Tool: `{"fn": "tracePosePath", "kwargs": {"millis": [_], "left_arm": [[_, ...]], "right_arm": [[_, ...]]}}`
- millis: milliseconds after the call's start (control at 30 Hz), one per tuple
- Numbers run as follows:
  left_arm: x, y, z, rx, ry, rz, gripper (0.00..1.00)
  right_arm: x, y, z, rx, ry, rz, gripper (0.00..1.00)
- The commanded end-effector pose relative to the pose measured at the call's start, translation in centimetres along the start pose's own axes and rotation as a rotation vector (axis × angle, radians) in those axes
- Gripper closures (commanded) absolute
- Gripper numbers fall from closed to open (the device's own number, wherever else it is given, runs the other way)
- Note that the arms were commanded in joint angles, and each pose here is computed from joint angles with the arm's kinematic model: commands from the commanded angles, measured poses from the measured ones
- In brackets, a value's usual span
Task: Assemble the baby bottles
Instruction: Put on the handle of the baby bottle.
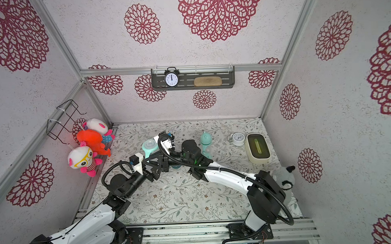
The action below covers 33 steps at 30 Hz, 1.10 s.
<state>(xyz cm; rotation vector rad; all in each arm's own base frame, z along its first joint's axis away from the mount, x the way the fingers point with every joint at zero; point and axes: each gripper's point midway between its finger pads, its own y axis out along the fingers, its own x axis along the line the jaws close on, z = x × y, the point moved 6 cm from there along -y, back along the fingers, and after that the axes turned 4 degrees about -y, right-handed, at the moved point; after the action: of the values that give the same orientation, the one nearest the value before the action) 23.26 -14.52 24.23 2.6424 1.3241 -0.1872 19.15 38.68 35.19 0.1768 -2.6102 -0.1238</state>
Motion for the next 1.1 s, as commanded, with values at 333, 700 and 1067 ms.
{"fn": "tracePosePath", "kwargs": {"millis": [333,700,1067], "left_arm": [[-0.4,0.1,-2.7,-0.102,-0.017,0.001,1.0],[-0.4,-0.3,-2.7,-0.109,-0.02,0.0,1.0],[0.3,-0.3,-2.3,-0.088,0.008,-0.06,1.0]], "right_arm": [[0.1,0.0,0.8,-0.018,-0.052,0.027,1.0],[-0.5,0.0,1.7,0.02,-0.079,0.072,0.86],[-0.3,-1.0,1.4,0.104,-0.11,0.161,0.42]]}}
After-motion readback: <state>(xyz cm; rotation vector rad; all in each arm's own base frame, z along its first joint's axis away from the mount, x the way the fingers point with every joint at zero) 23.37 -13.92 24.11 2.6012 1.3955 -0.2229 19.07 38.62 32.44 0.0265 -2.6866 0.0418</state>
